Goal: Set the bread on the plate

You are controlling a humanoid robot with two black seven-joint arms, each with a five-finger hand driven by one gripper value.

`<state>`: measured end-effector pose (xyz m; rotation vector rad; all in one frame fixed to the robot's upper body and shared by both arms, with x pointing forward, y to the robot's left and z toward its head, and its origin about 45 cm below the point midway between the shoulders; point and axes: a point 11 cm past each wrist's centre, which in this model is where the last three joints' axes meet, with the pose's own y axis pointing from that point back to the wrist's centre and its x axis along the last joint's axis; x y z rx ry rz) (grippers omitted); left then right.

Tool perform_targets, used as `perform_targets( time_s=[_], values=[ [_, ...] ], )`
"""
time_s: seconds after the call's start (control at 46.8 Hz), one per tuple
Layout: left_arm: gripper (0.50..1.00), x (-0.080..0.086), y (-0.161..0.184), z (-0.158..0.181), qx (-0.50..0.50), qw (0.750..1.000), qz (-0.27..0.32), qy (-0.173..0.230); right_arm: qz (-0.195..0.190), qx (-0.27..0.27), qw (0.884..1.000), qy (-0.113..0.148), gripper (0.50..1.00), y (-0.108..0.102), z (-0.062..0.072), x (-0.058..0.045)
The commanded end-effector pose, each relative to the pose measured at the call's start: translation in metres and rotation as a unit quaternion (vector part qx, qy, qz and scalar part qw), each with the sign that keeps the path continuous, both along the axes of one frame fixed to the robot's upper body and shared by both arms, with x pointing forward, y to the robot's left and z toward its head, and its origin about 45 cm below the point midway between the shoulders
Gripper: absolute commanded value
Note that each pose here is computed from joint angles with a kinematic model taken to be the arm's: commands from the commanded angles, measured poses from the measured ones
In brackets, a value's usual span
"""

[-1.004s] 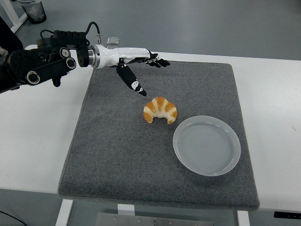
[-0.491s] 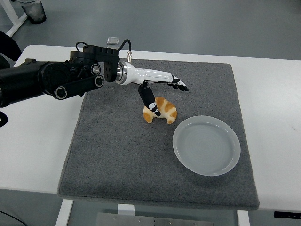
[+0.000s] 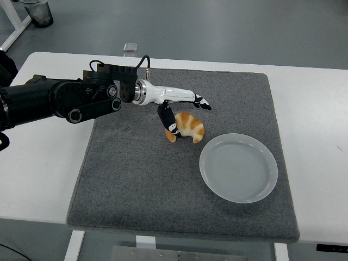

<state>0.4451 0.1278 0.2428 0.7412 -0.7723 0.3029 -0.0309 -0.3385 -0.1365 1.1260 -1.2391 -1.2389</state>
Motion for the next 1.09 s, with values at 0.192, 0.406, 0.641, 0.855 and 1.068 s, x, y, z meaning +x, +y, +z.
perform_targets(
  time_s=[0.192,0.406,0.641,0.855,1.068],
  values=[
    [0.956,0.0,0.001,-0.004,-0.004,1.0,0.005,-0.004,0.0,0.0,1.0,0.0,0.952,0.0,0.0,0.0],
    [0.939,-0.004,-0.003,-0.009,-0.005,1.0,0.001,0.001,0.0,0.0,1.0,0.0,0.952,0.0,0.0,0.0],
    [0.902,-0.01,-0.003,-0.02,0.008,1.0,-0.007,0.01,0.0,0.0,1.0,0.0,0.952,0.0,0.0,0.0],
    [0.855,-0.011,-0.003,-0.022,0.011,1.0,-0.007,0.006,0.0,0.0,1.0,0.0,0.952,0.0,0.0,0.0],
    [0.701,-0.01,-0.002,-0.022,0.011,1.0,-0.007,0.005,0.0,0.0,1.0,0.0,0.952,0.0,0.0,0.0]
  ],
)
